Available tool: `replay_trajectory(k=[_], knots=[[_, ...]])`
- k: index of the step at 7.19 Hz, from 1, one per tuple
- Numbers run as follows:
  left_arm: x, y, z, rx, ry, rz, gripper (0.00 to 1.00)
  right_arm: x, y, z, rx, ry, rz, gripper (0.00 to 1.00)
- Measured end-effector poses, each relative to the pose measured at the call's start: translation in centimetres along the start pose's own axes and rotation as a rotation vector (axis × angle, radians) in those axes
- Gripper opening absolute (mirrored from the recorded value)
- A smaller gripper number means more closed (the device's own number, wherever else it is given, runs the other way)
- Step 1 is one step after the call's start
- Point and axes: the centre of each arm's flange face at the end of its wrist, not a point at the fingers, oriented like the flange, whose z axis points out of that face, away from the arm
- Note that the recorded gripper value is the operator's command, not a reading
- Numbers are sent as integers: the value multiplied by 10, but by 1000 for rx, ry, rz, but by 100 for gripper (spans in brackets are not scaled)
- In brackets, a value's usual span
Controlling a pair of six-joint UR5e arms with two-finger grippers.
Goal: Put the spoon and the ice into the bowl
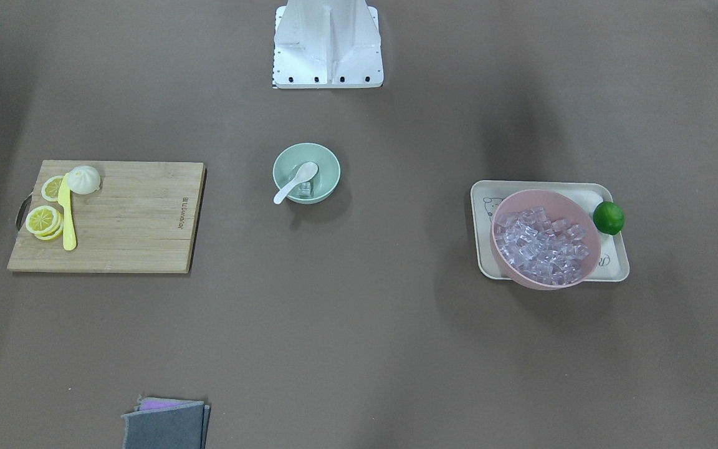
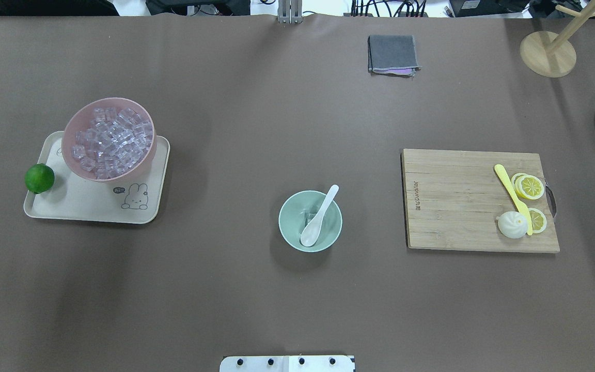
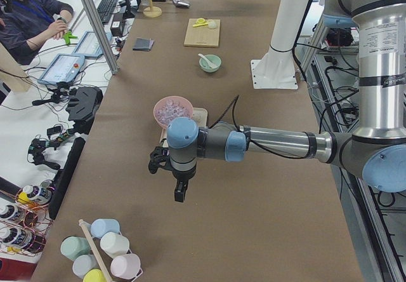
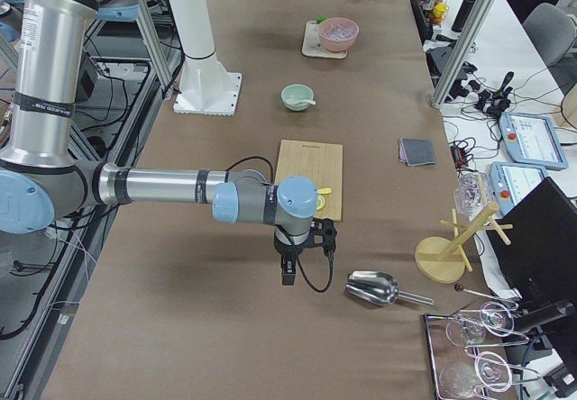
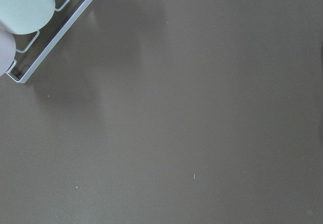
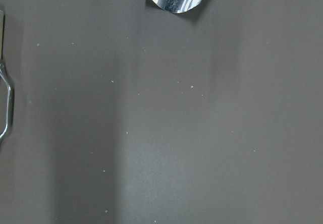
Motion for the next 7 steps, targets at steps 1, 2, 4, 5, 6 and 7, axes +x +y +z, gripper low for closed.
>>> replay_trajectory(k=[1, 2, 4, 5, 6, 7], knots=[[0, 1, 0, 0, 0, 3, 98, -2, -1, -1, 3, -13, -2, 100], [1, 1, 0, 0, 0, 5, 98, -4, -2, -2, 5, -22, -4, 100], [1, 2, -1, 2, 0, 6, 98, -4, -2, -2, 7, -26, -6, 100], [1, 2, -1, 3, 0, 6, 98, -4, -2, -2, 6, -27, -6, 100], [1, 2, -1, 3, 0, 6, 98, -4, -2, -1, 5, -27, -5, 100], [2, 2, -1, 3, 0, 6, 98, -4, -2, -1, 5, -27, -5, 100]])
